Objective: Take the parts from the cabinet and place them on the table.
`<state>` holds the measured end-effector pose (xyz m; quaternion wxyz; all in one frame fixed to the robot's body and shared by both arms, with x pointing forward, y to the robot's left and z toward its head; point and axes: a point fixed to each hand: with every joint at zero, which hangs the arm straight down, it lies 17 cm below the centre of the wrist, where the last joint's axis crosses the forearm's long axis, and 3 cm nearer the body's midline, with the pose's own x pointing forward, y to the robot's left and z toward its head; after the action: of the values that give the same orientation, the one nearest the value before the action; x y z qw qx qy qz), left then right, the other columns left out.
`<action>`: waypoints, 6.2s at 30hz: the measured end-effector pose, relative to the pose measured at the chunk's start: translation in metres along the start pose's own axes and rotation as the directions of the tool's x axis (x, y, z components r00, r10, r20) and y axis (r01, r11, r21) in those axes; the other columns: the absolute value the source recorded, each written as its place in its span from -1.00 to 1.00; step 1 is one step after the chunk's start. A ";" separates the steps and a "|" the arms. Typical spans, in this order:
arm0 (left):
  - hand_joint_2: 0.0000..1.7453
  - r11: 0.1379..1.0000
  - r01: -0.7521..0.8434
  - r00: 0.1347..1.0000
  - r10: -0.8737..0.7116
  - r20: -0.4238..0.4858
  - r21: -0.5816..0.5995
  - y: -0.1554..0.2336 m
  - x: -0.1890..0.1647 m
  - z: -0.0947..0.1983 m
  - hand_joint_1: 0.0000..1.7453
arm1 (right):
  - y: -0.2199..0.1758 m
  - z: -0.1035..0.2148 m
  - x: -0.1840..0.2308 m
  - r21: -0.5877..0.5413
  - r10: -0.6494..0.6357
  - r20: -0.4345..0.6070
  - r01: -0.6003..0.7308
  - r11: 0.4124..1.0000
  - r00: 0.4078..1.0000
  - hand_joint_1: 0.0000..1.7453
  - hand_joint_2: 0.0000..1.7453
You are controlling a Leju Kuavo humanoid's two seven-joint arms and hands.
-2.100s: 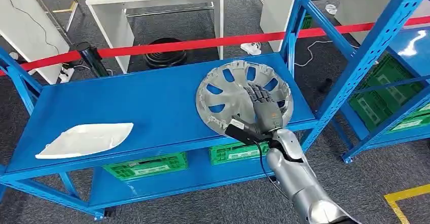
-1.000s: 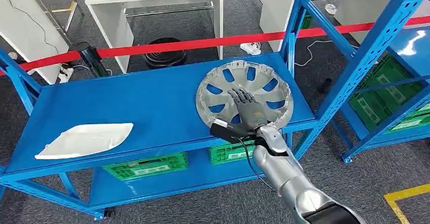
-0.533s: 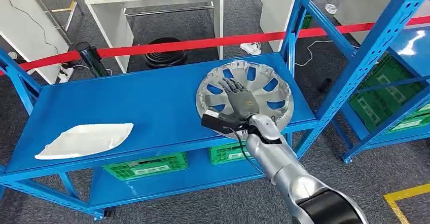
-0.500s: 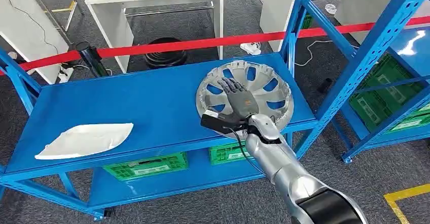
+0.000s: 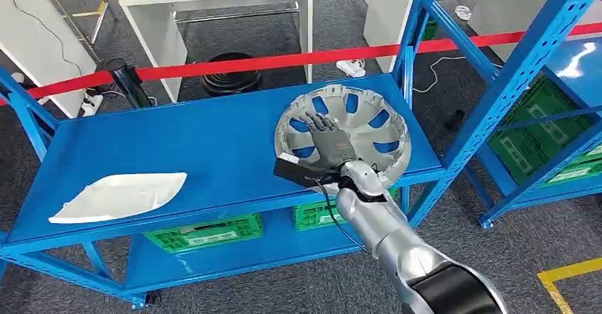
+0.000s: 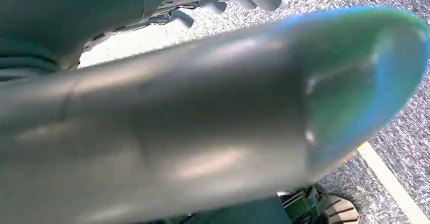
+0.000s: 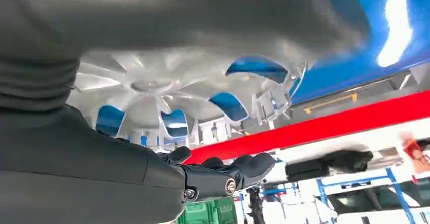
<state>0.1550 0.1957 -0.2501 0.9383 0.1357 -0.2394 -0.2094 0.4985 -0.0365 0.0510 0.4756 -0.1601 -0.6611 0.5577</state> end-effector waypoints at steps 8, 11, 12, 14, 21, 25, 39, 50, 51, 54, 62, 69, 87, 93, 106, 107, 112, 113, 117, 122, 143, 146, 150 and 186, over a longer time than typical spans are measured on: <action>-1.00 1.000 0.009 1.000 -0.009 0.000 -0.005 -0.002 0.001 0.001 -1.00 | 0.016 0.006 -0.004 0.023 -0.033 -0.036 0.034 0.999 0.999 -1.00 1.00; -1.00 1.000 0.010 1.000 -0.010 0.002 -0.006 -0.003 0.001 0.001 -1.00 | 0.026 0.008 -0.003 0.046 -0.041 -0.047 0.043 0.998 0.998 -1.00 1.00; -1.00 1.000 0.010 1.000 -0.010 0.002 -0.006 -0.003 0.002 0.001 -1.00 | 0.028 0.009 -0.004 0.052 -0.044 -0.052 0.047 0.998 0.998 -1.00 1.00; -1.00 1.000 0.009 1.000 -0.009 0.002 -0.007 -0.003 0.002 0.001 -1.00 | 0.033 0.010 -0.003 0.061 -0.049 -0.057 0.052 0.997 0.997 -1.00 1.00; -1.00 1.000 0.003 1.000 -0.003 0.002 -0.009 -0.005 0.003 0.002 -1.00 | 0.042 0.013 -0.001 0.085 -0.062 -0.060 0.067 0.994 0.996 -1.00 1.00; -1.00 1.000 -0.009 1.000 0.009 0.000 -0.004 -0.005 0.003 0.002 -1.00 | 0.048 0.012 0.005 0.108 -0.059 -0.053 0.064 0.992 0.997 -1.00 1.00; -1.00 0.999 -0.034 0.999 0.034 -0.006 0.015 -0.002 0.003 0.001 -1.00 | 0.043 0.007 -0.008 0.106 -0.017 -0.167 0.035 0.994 0.986 -1.00 1.00; -1.00 0.999 -0.041 0.999 0.041 -0.008 0.021 -0.001 0.003 0.001 -1.00 | 0.029 0.007 -0.021 0.018 -0.085 -0.233 0.092 0.996 0.969 -1.00 1.00; -1.00 0.999 -0.041 0.999 0.041 -0.008 0.021 0.000 0.003 0.001 -1.00 | 0.028 0.007 -0.021 0.014 -0.088 -0.234 0.094 0.995 0.968 0.10 1.00; -1.00 0.999 -0.040 0.999 0.040 -0.007 0.021 0.000 0.003 0.001 -1.00 | 0.028 0.007 -0.023 0.009 -0.097 -0.241 0.103 0.995 0.966 1.00 1.00; -1.00 0.999 -0.040 0.999 0.040 -0.002 0.037 0.003 0.004 0.001 -1.00 | 0.027 0.007 -0.022 0.000 -0.119 -0.233 0.122 0.992 0.965 1.00 1.00; -1.00 0.997 -0.055 0.998 0.055 0.003 0.056 0.008 0.007 -0.001 -1.00 | 0.026 0.006 -0.020 0.005 -0.123 -0.219 0.127 0.992 0.968 1.00 1.00; 1.00 0.988 -0.113 0.994 0.112 0.021 0.103 0.018 0.012 -0.002 -1.00 | 0.021 0.004 -0.017 0.008 -0.090 -0.191 0.093 0.996 0.977 1.00 1.00; 1.00 0.990 -0.094 0.996 0.093 0.016 0.108 0.022 0.015 -0.004 -1.00 | 0.019 0.003 -0.018 -0.002 -0.074 -0.192 0.075 0.997 0.979 1.00 1.00; 1.00 0.986 -0.095 0.995 0.095 0.007 0.136 0.029 0.017 -0.006 -1.00 | 0.016 0.003 -0.019 -0.017 -0.070 -0.193 0.068 0.998 0.979 1.00 1.00; 1.00 0.985 -0.093 0.996 0.093 0.005 0.145 0.030 0.016 -0.006 -1.00 | 0.016 0.003 -0.019 -0.020 -0.070 -0.193 0.067 0.998 0.979 1.00 1.00; 1.00 0.981 -0.069 0.997 0.072 -0.007 0.184 0.036 0.009 -0.004 -1.00 | 0.011 0.005 -0.022 -0.047 -0.061 -0.191 0.053 0.997 0.980 1.00 1.00; 1.00 0.981 -0.060 0.998 0.063 -0.007 0.182 0.035 0.008 -0.004 -1.00 | 0.009 0.005 -0.023 -0.057 -0.053 -0.189 0.043 0.997 0.981 1.00 1.00; 1.00 0.985 -0.027 1.000 0.029 -0.006 0.173 0.032 0.005 -0.003 -1.00 | -0.008 0.006 -0.026 -0.119 0.006 -0.174 -0.027 0.993 0.985 1.00 1.00; 1.00 0.987 -0.019 1.000 0.021 -0.010 0.158 0.027 0.001 -0.001 -1.00 | -0.033 0.009 -0.027 -0.203 0.098 -0.163 -0.130 0.970 0.982 1.00 1.00; 1.00 0.994 -0.027 0.999 0.029 -0.019 0.103 0.014 -0.006 0.001 -1.00 | -0.057 0.009 0.017 -0.283 0.336 0.028 -0.314 0.906 0.942 1.00 1.00; 1.00 0.996 -0.030 0.999 0.032 -0.017 0.082 0.011 -0.006 0.001 -1.00 | -0.055 0.007 0.024 -0.268 0.374 0.055 -0.347 0.899 0.926 1.00 1.00; 1.00 0.997 -0.024 1.000 0.025 -0.016 0.071 0.008 -0.005 0.002 -1.00 | -0.057 0.007 0.028 -0.254 0.449 0.082 -0.417 0.873 0.890 1.00 1.00; 1.00 0.998 -0.027 0.999 0.030 -0.036 0.063 0.012 -0.021 0.001 -1.00 | -0.087 0.032 0.092 -0.375 0.652 0.115 -0.575 0.727 0.750 1.00 1.00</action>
<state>0.1413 0.2160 -0.2530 0.9407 0.1656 -0.2305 -0.1858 0.4546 -0.0152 0.1728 0.1476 -0.3765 -0.7025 0.5856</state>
